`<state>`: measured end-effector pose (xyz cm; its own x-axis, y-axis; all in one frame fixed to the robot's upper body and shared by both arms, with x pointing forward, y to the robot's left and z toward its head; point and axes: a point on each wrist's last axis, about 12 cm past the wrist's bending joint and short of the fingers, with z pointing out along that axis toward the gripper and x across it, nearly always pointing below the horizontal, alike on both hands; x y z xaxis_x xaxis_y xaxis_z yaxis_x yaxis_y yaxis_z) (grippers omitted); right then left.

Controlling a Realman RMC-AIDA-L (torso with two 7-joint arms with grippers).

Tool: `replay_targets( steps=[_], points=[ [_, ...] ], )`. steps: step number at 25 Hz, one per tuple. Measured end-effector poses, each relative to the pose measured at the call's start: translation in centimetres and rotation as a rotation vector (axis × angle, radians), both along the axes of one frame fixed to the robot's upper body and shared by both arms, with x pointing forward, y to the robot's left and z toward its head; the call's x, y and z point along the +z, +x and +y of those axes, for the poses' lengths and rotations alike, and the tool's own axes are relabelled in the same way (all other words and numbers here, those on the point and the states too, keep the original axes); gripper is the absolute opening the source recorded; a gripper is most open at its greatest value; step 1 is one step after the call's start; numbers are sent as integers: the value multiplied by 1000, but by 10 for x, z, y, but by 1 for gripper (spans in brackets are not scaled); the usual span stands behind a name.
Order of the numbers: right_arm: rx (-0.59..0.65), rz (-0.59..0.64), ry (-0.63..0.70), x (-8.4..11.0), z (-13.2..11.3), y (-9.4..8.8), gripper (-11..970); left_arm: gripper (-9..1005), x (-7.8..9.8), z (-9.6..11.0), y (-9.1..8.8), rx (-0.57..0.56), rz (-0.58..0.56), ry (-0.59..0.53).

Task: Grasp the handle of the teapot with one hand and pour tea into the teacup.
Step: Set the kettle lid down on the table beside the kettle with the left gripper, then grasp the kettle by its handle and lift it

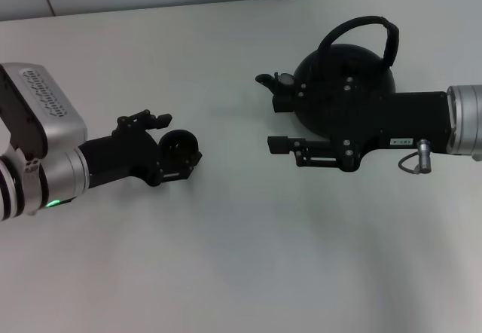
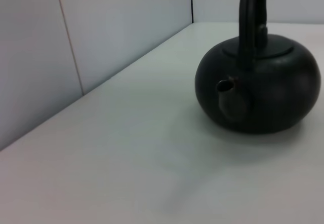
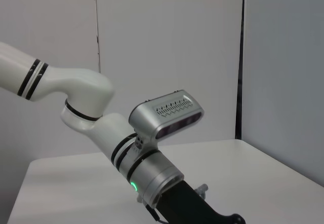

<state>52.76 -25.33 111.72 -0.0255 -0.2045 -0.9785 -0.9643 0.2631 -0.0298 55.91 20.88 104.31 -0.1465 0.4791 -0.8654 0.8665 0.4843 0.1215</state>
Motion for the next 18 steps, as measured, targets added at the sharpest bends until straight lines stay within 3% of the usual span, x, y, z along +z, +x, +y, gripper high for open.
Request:
replay_targets(
  steps=[10,17,18],
  points=[
    [-26,-8,27,-3,-1,0,547,836,8,6,-11,-14,-47,-11],
    [-208,-2,104,-7,-20,2,547,835,18,11,-17,-13,-78,-50],
    [-236,1,120,-8,-23,1,547,834,29,17,-22,-19,-102,-104]
  ],
)
